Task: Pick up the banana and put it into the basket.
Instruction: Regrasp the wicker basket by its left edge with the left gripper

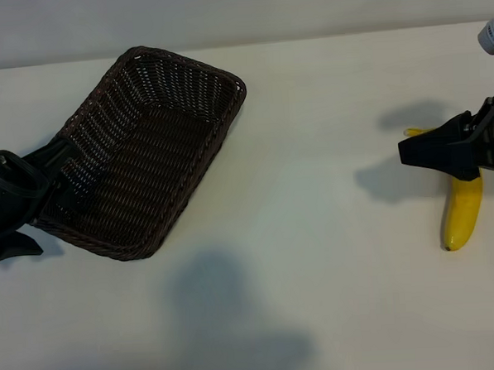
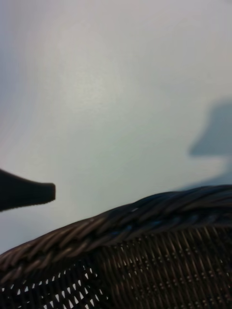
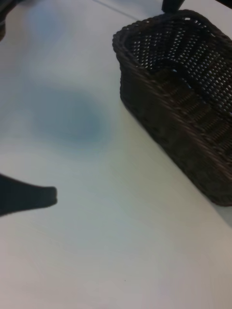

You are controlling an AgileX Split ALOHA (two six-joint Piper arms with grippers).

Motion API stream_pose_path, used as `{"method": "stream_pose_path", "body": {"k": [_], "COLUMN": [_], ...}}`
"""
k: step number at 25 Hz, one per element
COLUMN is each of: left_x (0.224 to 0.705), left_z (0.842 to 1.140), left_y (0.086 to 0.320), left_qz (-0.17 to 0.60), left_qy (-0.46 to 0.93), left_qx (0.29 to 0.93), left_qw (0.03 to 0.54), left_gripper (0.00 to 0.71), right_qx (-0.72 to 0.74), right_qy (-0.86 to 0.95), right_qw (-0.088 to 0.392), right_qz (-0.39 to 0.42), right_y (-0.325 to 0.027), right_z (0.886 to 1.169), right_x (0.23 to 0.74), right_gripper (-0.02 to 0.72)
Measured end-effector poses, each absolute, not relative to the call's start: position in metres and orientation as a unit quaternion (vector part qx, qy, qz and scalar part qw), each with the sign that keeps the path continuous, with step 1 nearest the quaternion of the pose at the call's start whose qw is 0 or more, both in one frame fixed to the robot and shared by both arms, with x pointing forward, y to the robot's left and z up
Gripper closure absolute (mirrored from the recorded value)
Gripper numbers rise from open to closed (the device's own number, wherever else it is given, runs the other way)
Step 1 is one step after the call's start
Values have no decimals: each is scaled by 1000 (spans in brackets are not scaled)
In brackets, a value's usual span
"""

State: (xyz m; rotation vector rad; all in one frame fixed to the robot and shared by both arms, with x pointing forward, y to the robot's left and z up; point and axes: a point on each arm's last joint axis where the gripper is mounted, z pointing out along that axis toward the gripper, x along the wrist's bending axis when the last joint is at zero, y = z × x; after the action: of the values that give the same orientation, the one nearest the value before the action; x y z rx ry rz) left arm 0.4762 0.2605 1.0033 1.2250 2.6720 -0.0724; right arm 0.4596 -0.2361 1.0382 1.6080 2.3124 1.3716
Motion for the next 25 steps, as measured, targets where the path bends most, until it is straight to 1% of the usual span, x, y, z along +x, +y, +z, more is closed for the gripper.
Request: {"method": "stream_pose_path", "body": {"k": [8, 14, 20, 25], "left_x": [476, 470, 473, 478], "left_z": [1002, 991, 987, 977], "left_y": [261, 263, 264, 263], "left_qz": [-28, -24, -16, -17], "left_qy": [914, 929, 930, 934], "left_qx": [393, 360, 354, 347], "left_qw": [97, 89, 98, 87], "left_gripper": [100, 100, 100, 100], "right_qx": [513, 513, 513, 513], "right_qy": [738, 738, 738, 738], "right_qw": [4, 4, 4, 4], "right_qz": [438, 438, 438, 438], "right_y": [-236, -236, -236, -236], "right_z": [1038, 1038, 1038, 1038], "right_x": [460, 460, 460, 460], "right_gripper": [125, 125, 125, 125]}}
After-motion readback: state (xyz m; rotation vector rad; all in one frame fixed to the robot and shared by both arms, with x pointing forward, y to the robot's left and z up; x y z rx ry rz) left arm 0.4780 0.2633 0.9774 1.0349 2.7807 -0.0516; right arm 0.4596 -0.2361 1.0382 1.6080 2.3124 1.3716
